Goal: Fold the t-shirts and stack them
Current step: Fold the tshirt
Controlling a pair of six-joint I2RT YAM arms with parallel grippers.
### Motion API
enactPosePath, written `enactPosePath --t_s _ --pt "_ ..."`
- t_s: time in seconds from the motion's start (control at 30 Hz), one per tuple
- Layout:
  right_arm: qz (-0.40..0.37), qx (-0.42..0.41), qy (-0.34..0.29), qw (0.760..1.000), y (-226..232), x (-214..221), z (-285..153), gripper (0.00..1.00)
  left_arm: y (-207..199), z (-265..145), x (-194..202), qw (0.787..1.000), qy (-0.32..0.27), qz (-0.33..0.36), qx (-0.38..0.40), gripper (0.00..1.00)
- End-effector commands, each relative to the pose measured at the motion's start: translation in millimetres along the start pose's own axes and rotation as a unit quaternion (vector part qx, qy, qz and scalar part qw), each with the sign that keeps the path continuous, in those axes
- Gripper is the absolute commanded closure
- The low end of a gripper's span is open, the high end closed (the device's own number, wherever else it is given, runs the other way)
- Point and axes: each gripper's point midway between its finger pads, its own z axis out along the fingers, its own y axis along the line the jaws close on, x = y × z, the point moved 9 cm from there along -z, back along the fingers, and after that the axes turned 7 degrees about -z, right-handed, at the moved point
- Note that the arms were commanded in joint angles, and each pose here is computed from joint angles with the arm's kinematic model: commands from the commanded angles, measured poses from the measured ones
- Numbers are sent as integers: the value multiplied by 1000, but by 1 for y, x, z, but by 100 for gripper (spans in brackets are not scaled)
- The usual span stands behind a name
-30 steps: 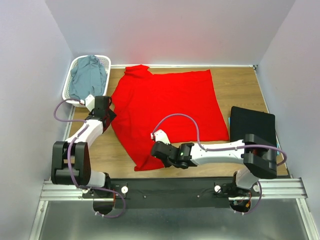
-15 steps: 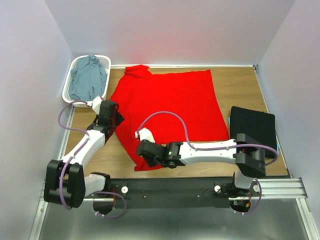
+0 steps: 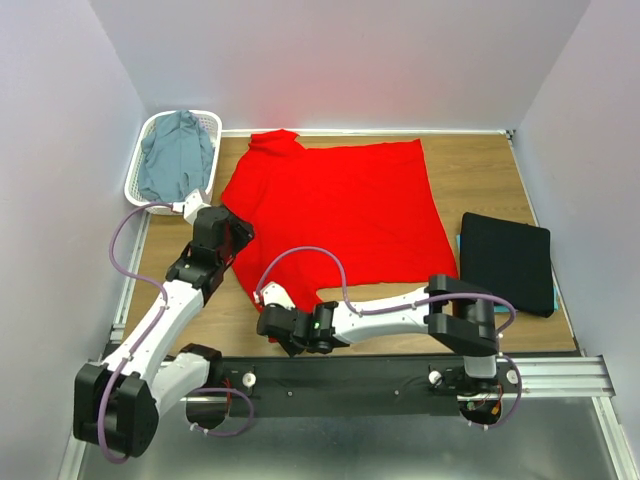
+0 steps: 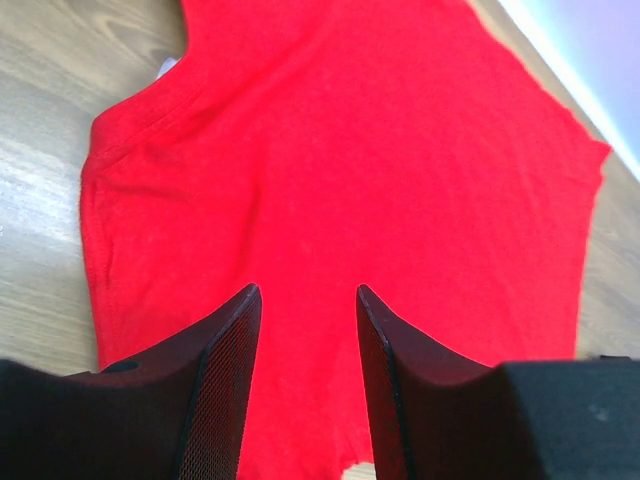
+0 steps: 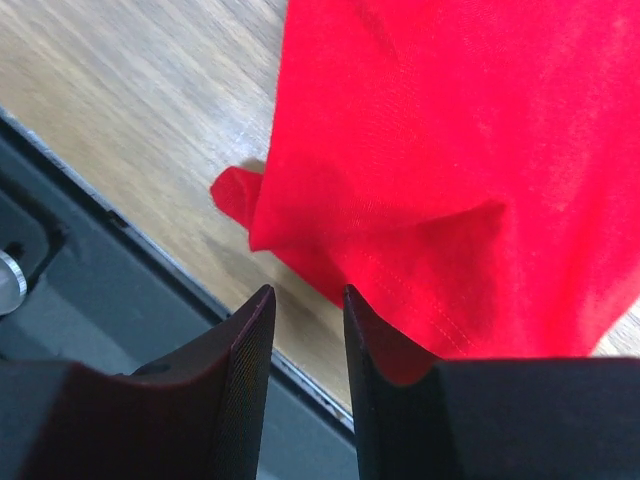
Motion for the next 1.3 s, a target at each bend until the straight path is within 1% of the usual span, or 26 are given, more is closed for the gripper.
enactPosePath --t_s 0.0,0.1,0.2,0.3,0.33,0.43,0.53,0.7,0.8,0.97,1.1,1.2,1.27 --pt "1 33 -19 999 -1 0 12 57 -3 -12 -1 1000 7 4 19 49" --pt "2 54 -27 998 -5 2 15 55 -5 -18 -4 999 4 6 32 48" --pt "6 50 -30 998 -5 6 18 55 -6 -24 -3 999 6 4 49 48" --pt "11 51 -34 998 -6 7 17 68 -8 -27 -2 998 14 10 61 48" --pt "12 50 -37 998 -7 6 14 79 -8 -28 -1 998 17 12 64 48" --pt "15 51 -45 998 -11 5 5 90 -11 -29 0 997 23 22 70 49" --pt "26 40 -79 996 -19 -6 -26 93 -13 -31 1 996 31 36 75 49" --pt "43 31 -95 994 -36 -12 -48 94 -17 -34 7 993 46 62 85 49" --pt "49 28 -99 993 -44 -18 -53 94 -19 -34 12 992 56 75 85 49" --pt "56 31 -98 993 -59 -33 -47 95 -27 -35 11 992 51 84 81 49" --pt "75 44 -90 992 -86 -45 -35 95 -32 -41 4 991 42 91 83 49" --pt "72 51 -85 992 -94 -50 -27 95 -28 -40 6 992 48 93 65 50" --pt "75 57 -82 992 -101 -56 -19 95 -21 -38 13 994 53 93 38 50"
